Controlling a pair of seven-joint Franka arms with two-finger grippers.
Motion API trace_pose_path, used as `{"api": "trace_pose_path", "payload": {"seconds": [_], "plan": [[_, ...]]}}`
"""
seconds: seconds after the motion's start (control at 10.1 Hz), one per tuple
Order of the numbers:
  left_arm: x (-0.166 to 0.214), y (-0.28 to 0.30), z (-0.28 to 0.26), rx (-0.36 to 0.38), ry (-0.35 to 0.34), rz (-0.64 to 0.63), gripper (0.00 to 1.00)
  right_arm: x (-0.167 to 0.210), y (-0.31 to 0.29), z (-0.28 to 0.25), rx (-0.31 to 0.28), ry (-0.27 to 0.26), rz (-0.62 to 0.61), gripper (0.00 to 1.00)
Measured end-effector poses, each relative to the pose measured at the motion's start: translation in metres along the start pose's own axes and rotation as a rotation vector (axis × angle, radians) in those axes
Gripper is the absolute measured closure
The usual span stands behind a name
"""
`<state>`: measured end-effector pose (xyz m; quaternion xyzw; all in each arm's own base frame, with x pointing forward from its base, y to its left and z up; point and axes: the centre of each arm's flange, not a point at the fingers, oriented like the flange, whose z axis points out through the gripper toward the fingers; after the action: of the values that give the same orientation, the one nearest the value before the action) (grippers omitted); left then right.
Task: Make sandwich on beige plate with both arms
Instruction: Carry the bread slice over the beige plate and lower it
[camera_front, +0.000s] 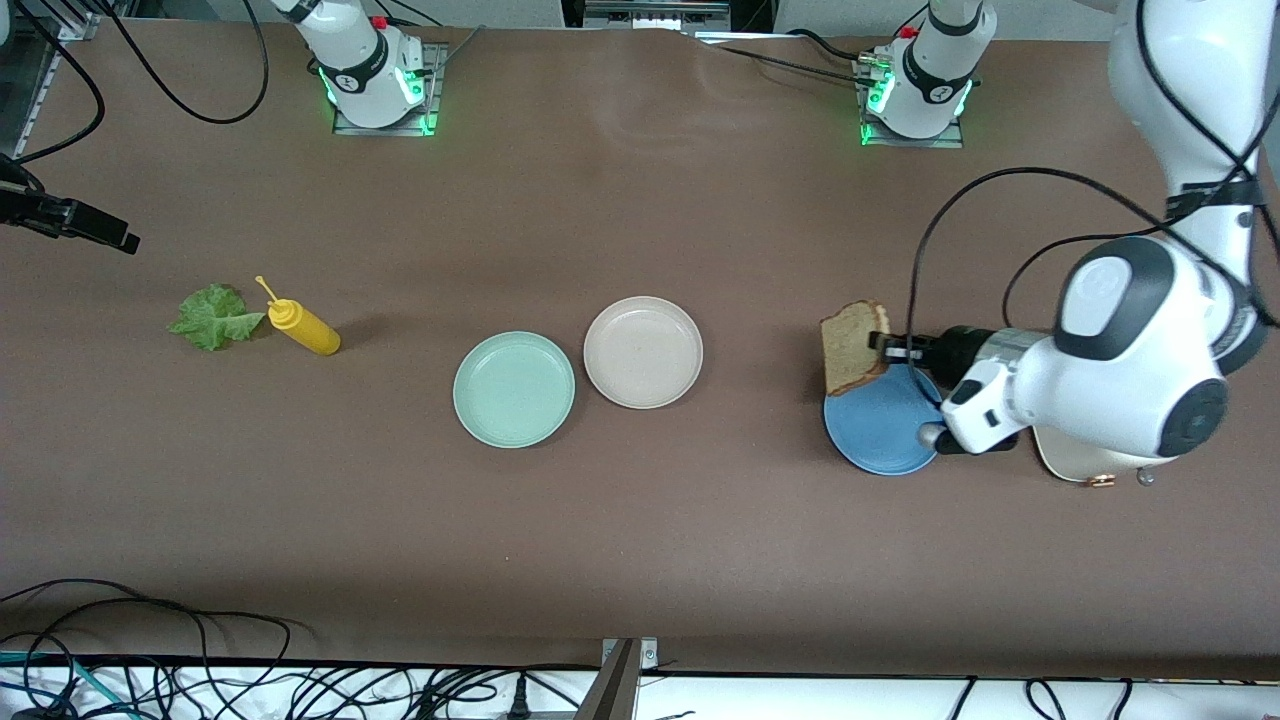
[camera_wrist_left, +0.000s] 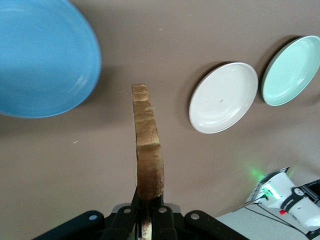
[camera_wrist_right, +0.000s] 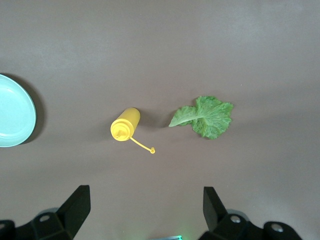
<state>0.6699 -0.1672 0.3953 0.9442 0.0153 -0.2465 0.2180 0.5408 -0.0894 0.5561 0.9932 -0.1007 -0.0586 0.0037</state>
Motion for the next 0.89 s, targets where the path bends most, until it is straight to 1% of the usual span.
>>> {"api": "trace_pose_path", "payload": {"seconds": [0.1,0.2,0.39,0.59,0.69,0.89], "plan": [[0.007,0.016,0.018,-0.032,0.008,0.011,0.91,0.000,0.001,0.000,0.000,0.000,0.001,0.00],[0.012,0.037,0.039,-0.087,0.003,0.021,0.91,0.000,0.001,0.000,0.000,-0.001,0.002,0.00],[0.017,0.083,0.093,-0.252,-0.044,0.016,0.91,0.000,0.002,0.000,0.000,-0.002,0.004,0.00],[0.023,0.115,0.134,-0.383,-0.041,-0.019,0.91,0.000,0.003,0.000,0.001,-0.002,0.005,0.00],[0.026,0.125,0.150,-0.418,-0.042,-0.037,0.91,0.000,0.003,0.000,0.001,-0.002,0.005,0.00],[0.034,0.136,0.195,-0.404,-0.035,-0.053,0.91,0.000,0.003,0.000,0.001,-0.002,0.004,0.00]]}}
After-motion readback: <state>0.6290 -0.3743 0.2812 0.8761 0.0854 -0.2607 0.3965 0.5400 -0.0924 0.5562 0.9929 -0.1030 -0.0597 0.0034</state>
